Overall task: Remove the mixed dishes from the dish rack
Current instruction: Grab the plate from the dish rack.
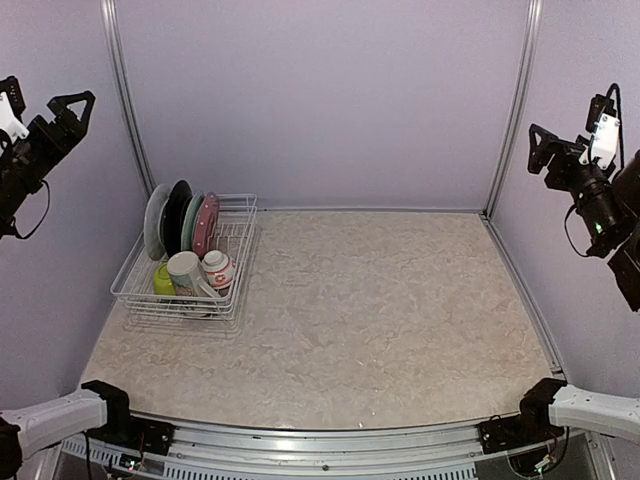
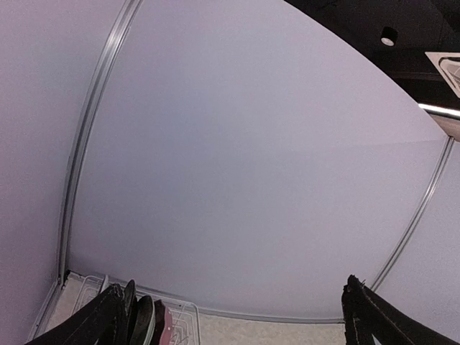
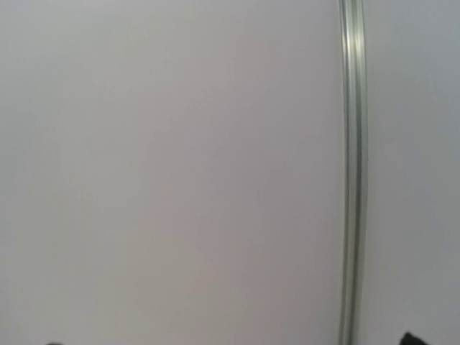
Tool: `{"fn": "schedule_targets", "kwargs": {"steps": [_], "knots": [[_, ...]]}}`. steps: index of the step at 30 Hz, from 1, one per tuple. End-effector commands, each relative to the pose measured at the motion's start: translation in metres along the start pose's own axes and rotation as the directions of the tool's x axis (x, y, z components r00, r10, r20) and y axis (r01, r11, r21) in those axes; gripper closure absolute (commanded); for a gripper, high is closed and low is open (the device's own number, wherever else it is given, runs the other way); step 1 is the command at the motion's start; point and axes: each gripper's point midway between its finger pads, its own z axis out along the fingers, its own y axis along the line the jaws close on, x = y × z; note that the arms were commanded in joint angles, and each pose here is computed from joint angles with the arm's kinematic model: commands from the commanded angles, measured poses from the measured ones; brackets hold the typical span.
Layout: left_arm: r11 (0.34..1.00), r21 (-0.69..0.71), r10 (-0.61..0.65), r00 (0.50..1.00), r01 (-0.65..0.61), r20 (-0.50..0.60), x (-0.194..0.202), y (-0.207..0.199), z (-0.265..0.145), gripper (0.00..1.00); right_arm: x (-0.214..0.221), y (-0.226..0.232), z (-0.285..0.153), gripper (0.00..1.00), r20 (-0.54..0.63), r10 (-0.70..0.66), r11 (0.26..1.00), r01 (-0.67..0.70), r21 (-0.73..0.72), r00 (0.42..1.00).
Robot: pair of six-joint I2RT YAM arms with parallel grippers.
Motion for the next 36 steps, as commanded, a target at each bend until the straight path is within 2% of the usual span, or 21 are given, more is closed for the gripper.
{"fn": "schedule_targets", "kwargs": {"steps": [1,9,12,17,21,28,32,34,36], "knots": [[0.999,-0.005,-0.053,0.994,0.053,-0.100,0.017,0.006,0.006,0.01,0.028,-0.006,0.014,0.00,-0.093,-0.011,0.999,0.014,0.036,0.996],[0.989,-0.099,-0.132,0.947,0.107,-0.294,0.065,0.035,0.023,0.01,0.092,-0.026,0.035,0.00,-0.293,-0.006,0.989,0.048,0.137,0.956],[0.985,-0.133,-0.156,0.914,0.114,-0.375,0.091,0.042,0.028,0.01,0.117,-0.022,0.040,0.00,-0.367,0.007,0.993,0.037,0.112,0.930],[0.976,-0.191,-0.194,0.832,0.108,-0.520,0.136,0.053,0.040,0.01,0.144,-0.008,0.035,0.00,-0.451,0.032,0.999,-0.028,0.017,0.892],[0.964,-0.249,-0.237,0.732,0.094,-0.639,0.174,0.065,0.051,0.01,0.165,0.003,0.026,0.00,-0.519,-0.003,0.997,-0.036,-0.065,0.855],[0.951,-0.301,-0.281,0.620,0.074,-0.733,0.217,0.078,0.074,0.02,0.198,0.019,0.015,0.00,-0.620,-0.033,0.985,-0.080,-0.154,0.784],[0.930,-0.366,-0.293,0.563,-0.019,-0.773,0.237,0.097,0.088,0.04,0.202,0.026,0.010,0.00,-0.637,-0.032,0.975,-0.115,-0.188,0.770],[0.916,-0.393,-0.287,0.556,-0.078,-0.780,0.244,0.111,0.101,0.03,0.205,0.028,0.006,0.00,-0.646,-0.034,0.971,-0.127,-0.202,0.763],[0.909,-0.398,-0.264,0.573,-0.120,-0.776,0.245,0.123,0.114,0.02,0.209,0.028,0.003,0.00,-0.659,-0.031,0.972,-0.131,-0.196,0.751]]}}
